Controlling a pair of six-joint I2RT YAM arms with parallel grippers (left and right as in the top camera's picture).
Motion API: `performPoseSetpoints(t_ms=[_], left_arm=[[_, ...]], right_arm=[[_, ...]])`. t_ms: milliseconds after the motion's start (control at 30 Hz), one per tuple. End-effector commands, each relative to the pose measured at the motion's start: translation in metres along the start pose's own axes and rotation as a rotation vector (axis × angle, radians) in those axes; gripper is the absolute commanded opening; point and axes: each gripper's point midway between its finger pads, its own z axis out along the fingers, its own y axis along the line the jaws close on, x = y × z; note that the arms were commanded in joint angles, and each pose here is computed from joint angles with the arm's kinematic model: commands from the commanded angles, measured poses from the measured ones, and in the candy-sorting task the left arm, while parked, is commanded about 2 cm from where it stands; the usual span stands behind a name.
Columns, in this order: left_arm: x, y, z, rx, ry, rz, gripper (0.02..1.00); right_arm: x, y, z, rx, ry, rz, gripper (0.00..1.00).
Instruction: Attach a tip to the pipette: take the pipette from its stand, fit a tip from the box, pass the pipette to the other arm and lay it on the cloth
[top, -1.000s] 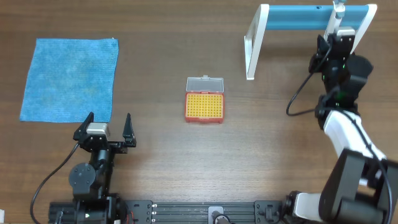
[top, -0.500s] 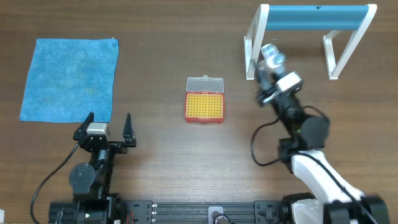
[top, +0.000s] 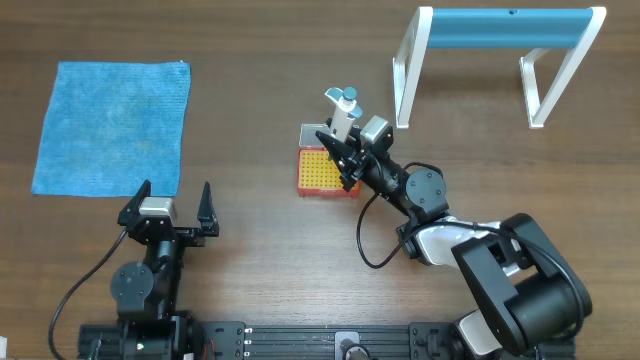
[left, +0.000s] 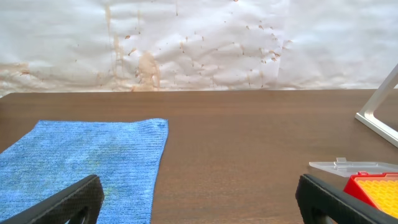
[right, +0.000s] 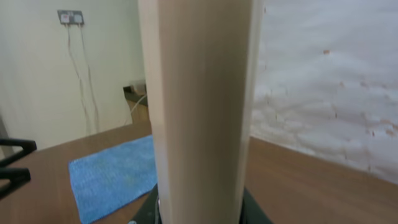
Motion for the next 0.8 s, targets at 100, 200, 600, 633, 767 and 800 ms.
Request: performPoseSetpoints(t_ms=[100,200,600,633,767,800], left_arm=[[0.001,0.001,0.000,-0.008,0.003,0.009,0.996],[0.001,0.001,0.000,-0.008,0.003,0.009,0.998],[0.001,0.001,0.000,-0.008,0.003,0.009,0.996],[0.001,0.001,0.000,-0.008,0.003,0.009,0.998],[0.001,0.001,0.000,-0.008,0.003,0.009,0.996],[0.001,0.001,0.000,-0.008,0.003,0.009,0.996]], right_arm=[[0.026,-0.006,0.007,0.011,0.050,-0.081,0.080],[0.038,-0.004,0.014,-0.002,0.071,-0.070,0.080],[0.058,-0.005,0.018,-0.009,0.111,-0.095,0.084],[0.058,-0.005,0.018,-0.009,0.111,-0.095,0.082],[0.059,-0.005,0.018,-0.006,0.114,-0.094,0.080],[0.059,-0.005,0.018,-0.006,0.114,-0.094,0.080]])
